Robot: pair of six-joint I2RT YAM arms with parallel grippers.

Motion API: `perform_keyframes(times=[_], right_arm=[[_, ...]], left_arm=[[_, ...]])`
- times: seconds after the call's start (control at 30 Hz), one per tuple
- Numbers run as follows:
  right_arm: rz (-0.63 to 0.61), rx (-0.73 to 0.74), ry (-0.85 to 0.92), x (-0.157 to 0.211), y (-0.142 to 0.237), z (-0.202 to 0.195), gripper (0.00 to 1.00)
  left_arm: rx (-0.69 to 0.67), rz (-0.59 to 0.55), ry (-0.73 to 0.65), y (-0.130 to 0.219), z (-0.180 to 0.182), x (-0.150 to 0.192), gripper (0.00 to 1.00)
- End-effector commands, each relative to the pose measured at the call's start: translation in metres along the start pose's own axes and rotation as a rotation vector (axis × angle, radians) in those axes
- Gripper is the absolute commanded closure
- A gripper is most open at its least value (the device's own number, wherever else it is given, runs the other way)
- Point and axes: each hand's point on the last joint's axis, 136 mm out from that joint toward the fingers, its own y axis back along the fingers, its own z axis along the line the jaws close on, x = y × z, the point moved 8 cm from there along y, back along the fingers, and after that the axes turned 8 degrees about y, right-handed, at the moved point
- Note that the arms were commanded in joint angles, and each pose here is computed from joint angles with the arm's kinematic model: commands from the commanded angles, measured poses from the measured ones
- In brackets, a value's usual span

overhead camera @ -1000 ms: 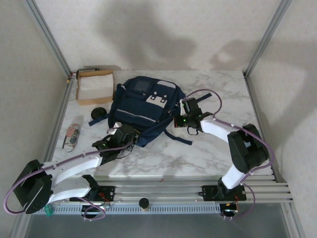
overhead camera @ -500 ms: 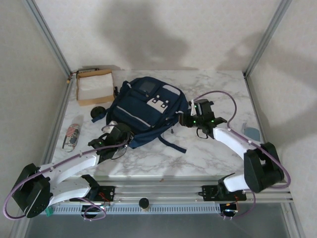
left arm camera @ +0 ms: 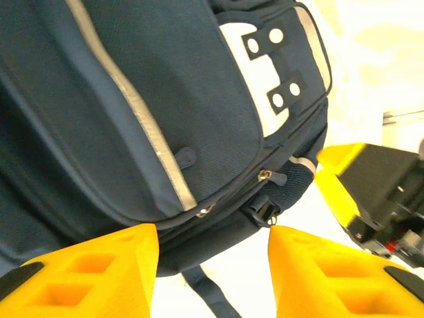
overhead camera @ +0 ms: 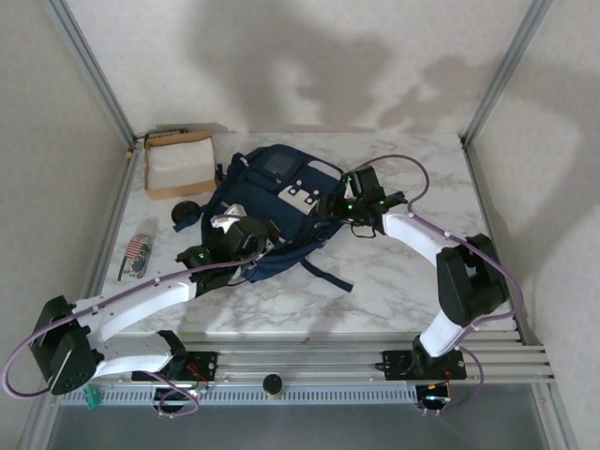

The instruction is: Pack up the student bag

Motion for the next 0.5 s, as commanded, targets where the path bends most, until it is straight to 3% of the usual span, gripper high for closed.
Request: perform_keyframes(times=[0.0,0.4,0.47], right_arm=[[-0.016,0.046,-0.078,-0.014,-0.011,0.001,0.39],[-0.012,0.171,-0.129,-0.032,-0.058,-0.015,0.39],[-0.031,0.131,-0.171,-0.031,-0.067,-0.015,0.41]], left_arm=[[-0.043,-0.015,-0.095,-0.007,-0.004,0.004,0.53],[-0.057,0.025,-0.161,-0.033,-0.018,0.016,0.52],[-0.046,0.02,-0.158,-0.036,-0.022,0.017,0.51]])
